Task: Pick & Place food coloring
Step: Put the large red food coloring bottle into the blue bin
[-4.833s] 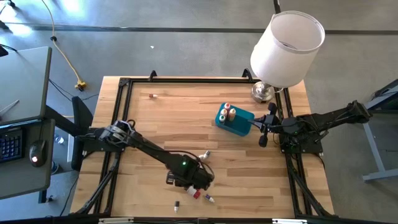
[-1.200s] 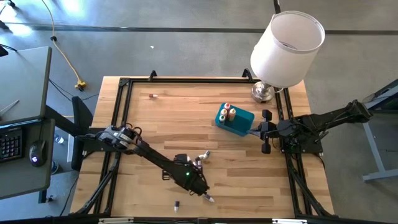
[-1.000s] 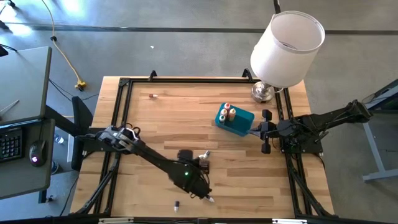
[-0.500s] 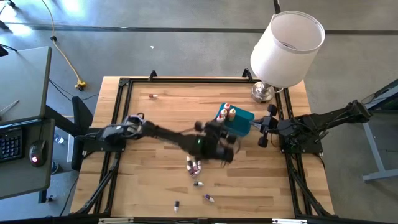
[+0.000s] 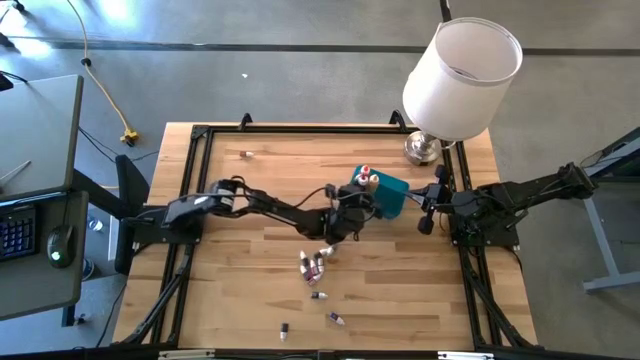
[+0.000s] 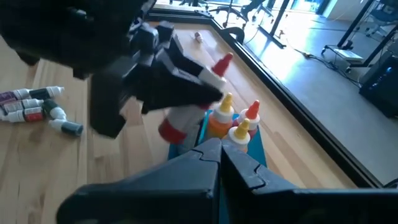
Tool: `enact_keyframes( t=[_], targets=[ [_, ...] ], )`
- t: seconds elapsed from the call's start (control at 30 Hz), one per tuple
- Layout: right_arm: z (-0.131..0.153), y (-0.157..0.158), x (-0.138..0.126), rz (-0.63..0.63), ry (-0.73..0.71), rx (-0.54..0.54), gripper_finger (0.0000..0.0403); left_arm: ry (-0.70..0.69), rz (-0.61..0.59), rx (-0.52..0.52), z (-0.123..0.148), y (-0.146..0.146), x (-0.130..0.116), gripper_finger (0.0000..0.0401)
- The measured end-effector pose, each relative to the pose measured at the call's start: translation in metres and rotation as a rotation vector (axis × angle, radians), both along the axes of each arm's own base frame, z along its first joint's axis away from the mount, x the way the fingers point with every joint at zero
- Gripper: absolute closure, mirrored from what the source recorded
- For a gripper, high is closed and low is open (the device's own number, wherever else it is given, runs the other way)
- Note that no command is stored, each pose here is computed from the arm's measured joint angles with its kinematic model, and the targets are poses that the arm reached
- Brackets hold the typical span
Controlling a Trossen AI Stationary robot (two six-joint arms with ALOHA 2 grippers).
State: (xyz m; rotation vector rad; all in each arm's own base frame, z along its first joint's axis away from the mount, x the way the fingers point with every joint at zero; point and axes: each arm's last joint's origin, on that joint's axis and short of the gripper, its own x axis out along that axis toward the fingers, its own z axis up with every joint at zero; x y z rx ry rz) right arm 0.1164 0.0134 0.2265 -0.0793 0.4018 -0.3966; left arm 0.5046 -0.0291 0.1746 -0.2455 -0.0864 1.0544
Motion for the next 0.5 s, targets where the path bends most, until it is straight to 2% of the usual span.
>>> enact_keyframes(
  t=[0.13,0.23,0.3,0.5],
  targets=[
    [0.0,0.0,0.0,0.002,0.001,0.001,0.0403,0.042,-0.05,0.103,0.001,-0.007,0.012,0.027],
    [0.0,0.0,0.0,0.002,0.0,0.001,0.0403,0.124,-0.084,0.176,0.01,-0.008,0.018,0.027],
    [0.0,0.0,0.0,0.003,0.001,0.001,0.0403,0.128,-0.13,0.192,0.015,-0.008,0.02,0.027],
    [0.0,0.001,0.0,0.018,0.002,0.008,0.0403,0.139,-0.129,0.177,0.011,0.001,0.021,0.027]
  ],
)
